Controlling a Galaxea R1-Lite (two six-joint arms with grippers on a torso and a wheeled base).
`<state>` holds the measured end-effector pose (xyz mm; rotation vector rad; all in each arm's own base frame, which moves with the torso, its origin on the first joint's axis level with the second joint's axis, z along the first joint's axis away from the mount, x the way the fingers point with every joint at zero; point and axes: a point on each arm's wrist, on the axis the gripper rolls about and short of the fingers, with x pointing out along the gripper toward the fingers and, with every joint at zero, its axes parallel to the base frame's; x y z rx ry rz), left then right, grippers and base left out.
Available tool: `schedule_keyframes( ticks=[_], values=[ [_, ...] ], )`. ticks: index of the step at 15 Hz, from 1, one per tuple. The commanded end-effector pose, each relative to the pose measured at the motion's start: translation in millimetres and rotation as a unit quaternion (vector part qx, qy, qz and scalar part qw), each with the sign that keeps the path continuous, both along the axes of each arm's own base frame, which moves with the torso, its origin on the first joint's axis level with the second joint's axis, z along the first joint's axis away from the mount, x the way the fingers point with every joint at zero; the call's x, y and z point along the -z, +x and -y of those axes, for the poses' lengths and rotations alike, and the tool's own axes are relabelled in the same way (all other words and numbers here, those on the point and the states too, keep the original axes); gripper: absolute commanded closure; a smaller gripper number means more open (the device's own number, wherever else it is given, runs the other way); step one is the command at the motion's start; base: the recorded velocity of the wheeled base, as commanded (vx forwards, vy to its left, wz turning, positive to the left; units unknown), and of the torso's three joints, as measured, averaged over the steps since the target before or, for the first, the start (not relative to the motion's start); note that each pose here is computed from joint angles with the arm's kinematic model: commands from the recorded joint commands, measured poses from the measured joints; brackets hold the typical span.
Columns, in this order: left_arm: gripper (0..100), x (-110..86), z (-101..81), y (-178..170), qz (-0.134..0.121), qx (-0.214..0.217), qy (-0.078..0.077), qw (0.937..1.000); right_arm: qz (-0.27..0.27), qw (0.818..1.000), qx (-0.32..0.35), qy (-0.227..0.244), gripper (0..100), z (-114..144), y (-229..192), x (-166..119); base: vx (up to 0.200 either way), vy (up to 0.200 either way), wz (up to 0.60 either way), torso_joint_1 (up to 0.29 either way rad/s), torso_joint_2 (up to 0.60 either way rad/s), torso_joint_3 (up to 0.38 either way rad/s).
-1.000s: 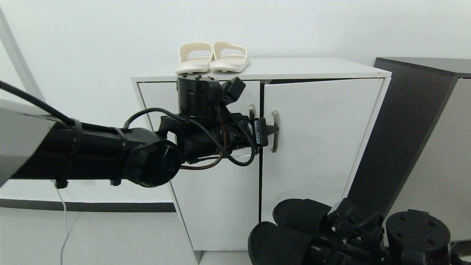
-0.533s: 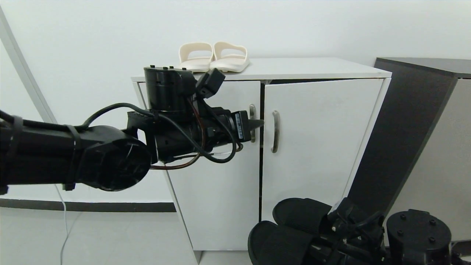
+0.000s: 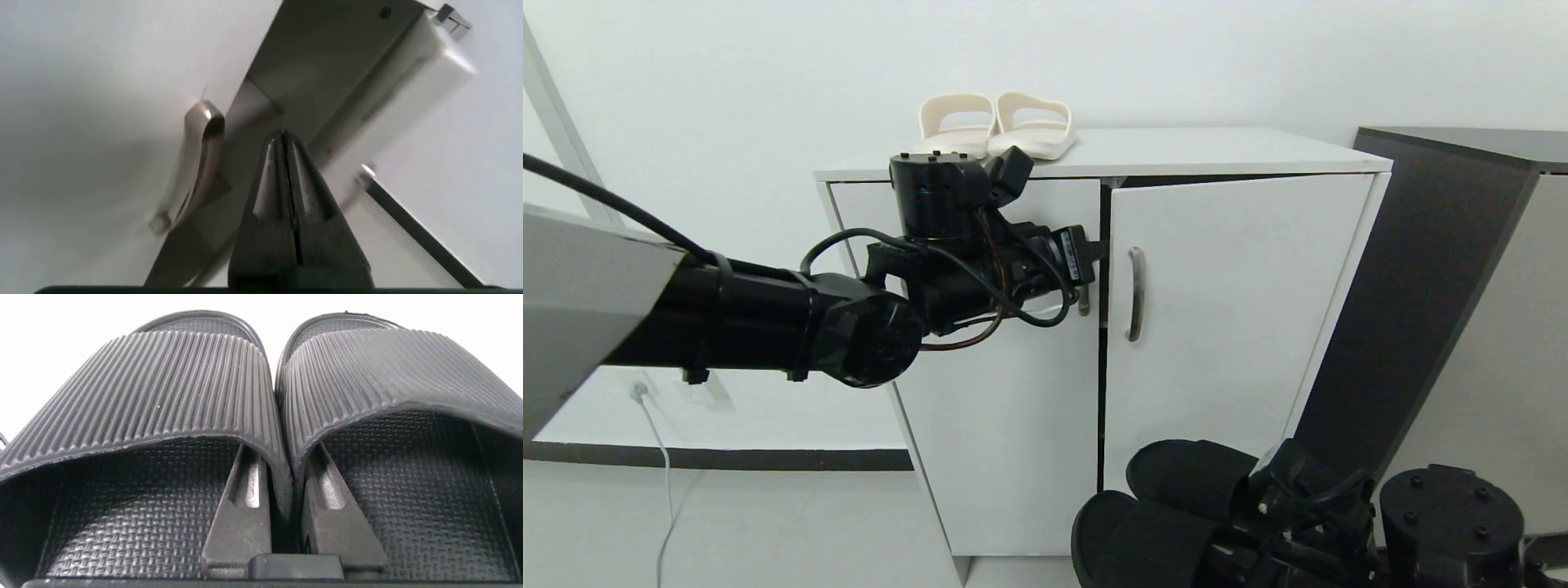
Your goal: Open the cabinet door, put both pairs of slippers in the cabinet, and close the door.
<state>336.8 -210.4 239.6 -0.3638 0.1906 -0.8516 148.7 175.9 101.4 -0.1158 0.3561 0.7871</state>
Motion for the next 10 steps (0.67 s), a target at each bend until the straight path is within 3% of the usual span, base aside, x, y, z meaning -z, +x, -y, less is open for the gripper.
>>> schedule_keyframes(
  ticks=[1,4,6,8,10],
  values=[
    [100,8.6,7.7,12,-0.004,0.000,0.002,1.0000,-0.001,1.000,-0.001,-0.001,100,-1,0,1,0.000,0.000,0.00,0.000,0.00,0.000],
    [100,7.7,12.1,12,0.000,0.005,0.000,1.0000,-0.001,1.000,-0.003,-0.002,100,-1,-1,1,0.000,0.000,0.00,0.000,0.00,0.000],
    [100,9.3,18.7,7,-0.003,0.015,0.002,0.9999,-0.002,1.000,-0.005,-0.002,100,-2,-1,1,-0.200,0.000,0.00,0.005,0.00,0.000],
    [100,13.0,38.0,-14,-0.005,0.044,0.006,0.9990,-0.002,1.000,-0.008,-0.003,100,-3,-3,2,-0.200,0.000,0.00,0.000,0.00,0.002],
    [100,11.4,50.0,-44,0.012,0.079,-0.005,0.9968,-0.002,1.000,-0.012,-0.002,100,-4,-4,1,-0.200,0.000,0.00,-0.002,0.00,0.000]
  ],
)
